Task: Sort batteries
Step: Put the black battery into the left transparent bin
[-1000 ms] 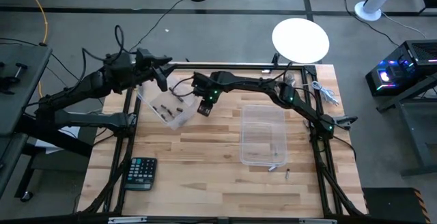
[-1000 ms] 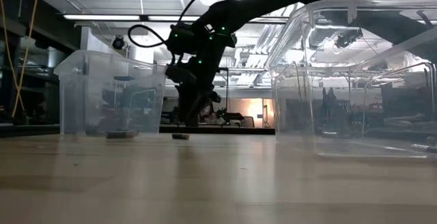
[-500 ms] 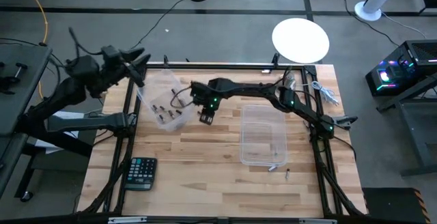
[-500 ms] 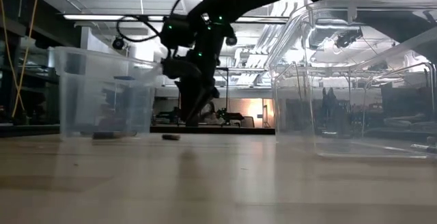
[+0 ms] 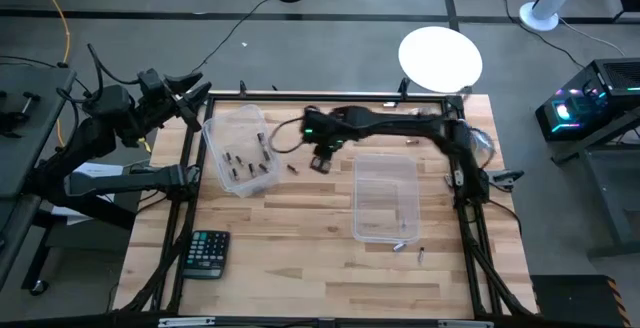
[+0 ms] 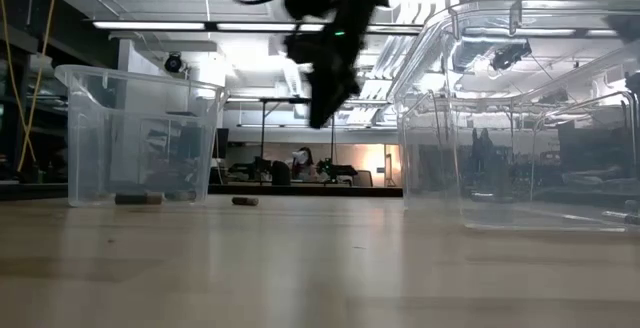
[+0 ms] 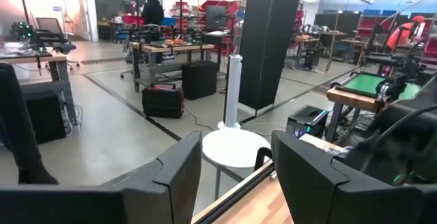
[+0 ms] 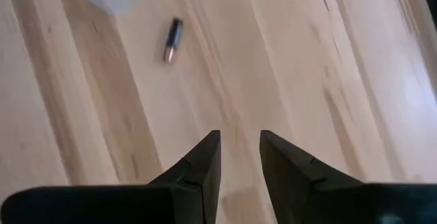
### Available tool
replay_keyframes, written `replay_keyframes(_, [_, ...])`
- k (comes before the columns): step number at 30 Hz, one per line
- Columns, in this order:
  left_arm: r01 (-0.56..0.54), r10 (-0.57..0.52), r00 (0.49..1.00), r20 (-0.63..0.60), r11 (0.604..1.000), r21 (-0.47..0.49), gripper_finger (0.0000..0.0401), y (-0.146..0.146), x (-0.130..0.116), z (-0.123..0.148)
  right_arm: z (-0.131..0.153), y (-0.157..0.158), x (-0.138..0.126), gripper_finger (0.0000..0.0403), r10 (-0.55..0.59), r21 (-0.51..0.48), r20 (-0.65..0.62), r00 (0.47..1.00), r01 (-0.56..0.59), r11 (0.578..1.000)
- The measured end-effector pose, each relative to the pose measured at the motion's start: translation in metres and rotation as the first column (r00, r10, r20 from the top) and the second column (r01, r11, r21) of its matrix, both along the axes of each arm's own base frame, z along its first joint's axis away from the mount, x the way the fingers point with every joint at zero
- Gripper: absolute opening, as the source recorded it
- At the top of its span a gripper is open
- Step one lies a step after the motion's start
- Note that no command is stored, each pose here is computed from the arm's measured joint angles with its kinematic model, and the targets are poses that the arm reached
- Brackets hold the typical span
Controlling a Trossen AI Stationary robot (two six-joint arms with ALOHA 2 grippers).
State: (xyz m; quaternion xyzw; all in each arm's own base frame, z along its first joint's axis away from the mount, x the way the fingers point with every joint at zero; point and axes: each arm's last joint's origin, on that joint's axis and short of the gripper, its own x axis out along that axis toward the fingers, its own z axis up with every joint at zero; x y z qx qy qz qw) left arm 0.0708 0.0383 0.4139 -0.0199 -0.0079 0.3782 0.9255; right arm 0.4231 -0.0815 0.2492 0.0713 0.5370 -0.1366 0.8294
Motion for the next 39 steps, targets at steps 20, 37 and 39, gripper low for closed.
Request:
replay_keyframes(20, [-0.029, 0.029, 0.999, 0.026, 0.999, -0.031, 0.0168, 0.001, 0.002, 0.000, -0.078, 0.024, 0.055, 0.0096, -0.009, 0.038, 0.321, 0.947, -0.003, 0.999])
replay_keyframes(37, [-0.029, 0.030, 0.999, 0.019, 0.999, -0.024, 0.0168, 0.001, 0.002, 0.000, -0.128, 0.018, 0.070, 0.0096, -0.011, -0.060, 0.206, 0.979, 0.024, 0.998])
replay_keyframes(39, [-0.029, 0.030, 0.999, 0.020, 0.999, -0.024, 0.0168, 0.001, 0.002, 0.000, -0.129, 0.018, 0.070, 0.0096, -0.003, -0.063, 0.203, 0.979, 0.016, 0.998])
